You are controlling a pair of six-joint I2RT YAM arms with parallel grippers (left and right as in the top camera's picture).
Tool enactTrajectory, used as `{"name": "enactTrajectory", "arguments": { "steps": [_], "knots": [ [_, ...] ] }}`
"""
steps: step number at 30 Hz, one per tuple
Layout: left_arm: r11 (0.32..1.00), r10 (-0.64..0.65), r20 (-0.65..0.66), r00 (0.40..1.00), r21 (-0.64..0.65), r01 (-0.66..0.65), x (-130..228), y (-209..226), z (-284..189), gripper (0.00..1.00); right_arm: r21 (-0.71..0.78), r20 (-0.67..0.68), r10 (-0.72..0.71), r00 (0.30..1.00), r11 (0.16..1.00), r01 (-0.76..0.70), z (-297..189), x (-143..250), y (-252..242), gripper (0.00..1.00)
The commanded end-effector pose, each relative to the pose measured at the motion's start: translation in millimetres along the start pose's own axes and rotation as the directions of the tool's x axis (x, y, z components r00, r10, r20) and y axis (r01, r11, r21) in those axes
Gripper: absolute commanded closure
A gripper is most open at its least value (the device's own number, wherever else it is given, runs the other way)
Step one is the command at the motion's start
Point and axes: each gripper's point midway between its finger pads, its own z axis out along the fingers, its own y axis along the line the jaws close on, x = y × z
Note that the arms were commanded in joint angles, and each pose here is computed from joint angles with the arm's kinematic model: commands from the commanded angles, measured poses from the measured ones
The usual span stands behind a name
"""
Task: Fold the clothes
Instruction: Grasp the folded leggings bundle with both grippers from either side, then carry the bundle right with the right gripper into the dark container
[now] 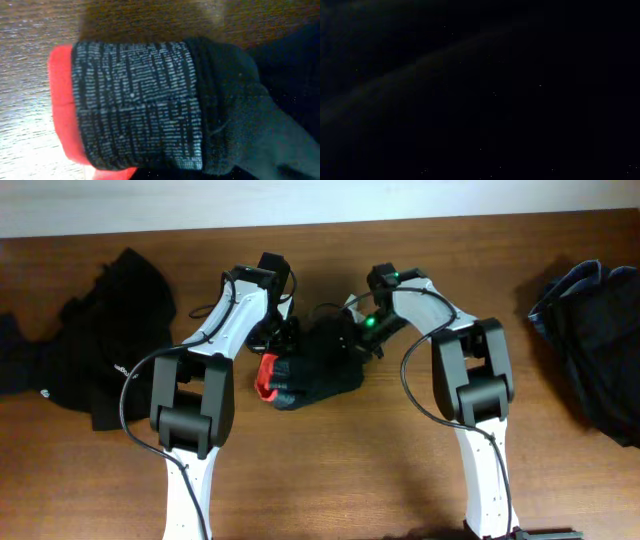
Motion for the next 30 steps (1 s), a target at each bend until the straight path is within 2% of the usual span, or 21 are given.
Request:
{"name": "enactTrajectory", "arguments": {
  "steps": [1, 9, 19, 25, 29, 30],
  "knots": [
    [1.0, 0.01, -0.095, 0.995, 0.019, -0.008, 16.8, -1.8, 35.2, 0.99, 0.034, 0.022, 0.059, 0.998, 0.998, -0.06, -9.7, -5.8, -31.1, 0.96],
    [0.999, -0.037, -0.085, 0.996, 0.021, 0.039, 10.6, 18.5, 31.9, 0.99, 0.013, 0.131, 0.1, 0.986, 0.995, -0.103, -65.4, -20.6, -45.6, 0.96],
    [0.992, -0.121, -0.053, 0.991, 0.012, 0.122, -0.9, 58.9, 26.1, 0.99, 0.163, 0.312, 0.031, 0.95, 0.983, -0.085, -166.5, -25.2, -16.3, 0.96],
    [0.99, -0.143, -0.042, 0.989, 0.011, 0.144, -3.9, 69.5, 24.5, 0.99, 0.258, 0.436, -0.031, 0.899, 0.962, -0.092, -232.7, -14.2, 21.1, 0.96],
    [0.99, -0.142, -0.037, 0.989, 0.011, 0.142, -5.1, 69.4, 24.6, 0.99, 0.319, 0.531, -0.037, 0.847, 0.934, -0.16, -277.0, -1.5, 35.7, 0.96],
    [0.99, -0.141, -0.034, 0.989, 0.012, 0.142, -5.8, 69.4, 24.6, 0.99, 0.339, 0.579, -0.031, 0.815, 0.918, -0.206, -297.4, 4.9, 39.7, 0.96]
  ]
}}
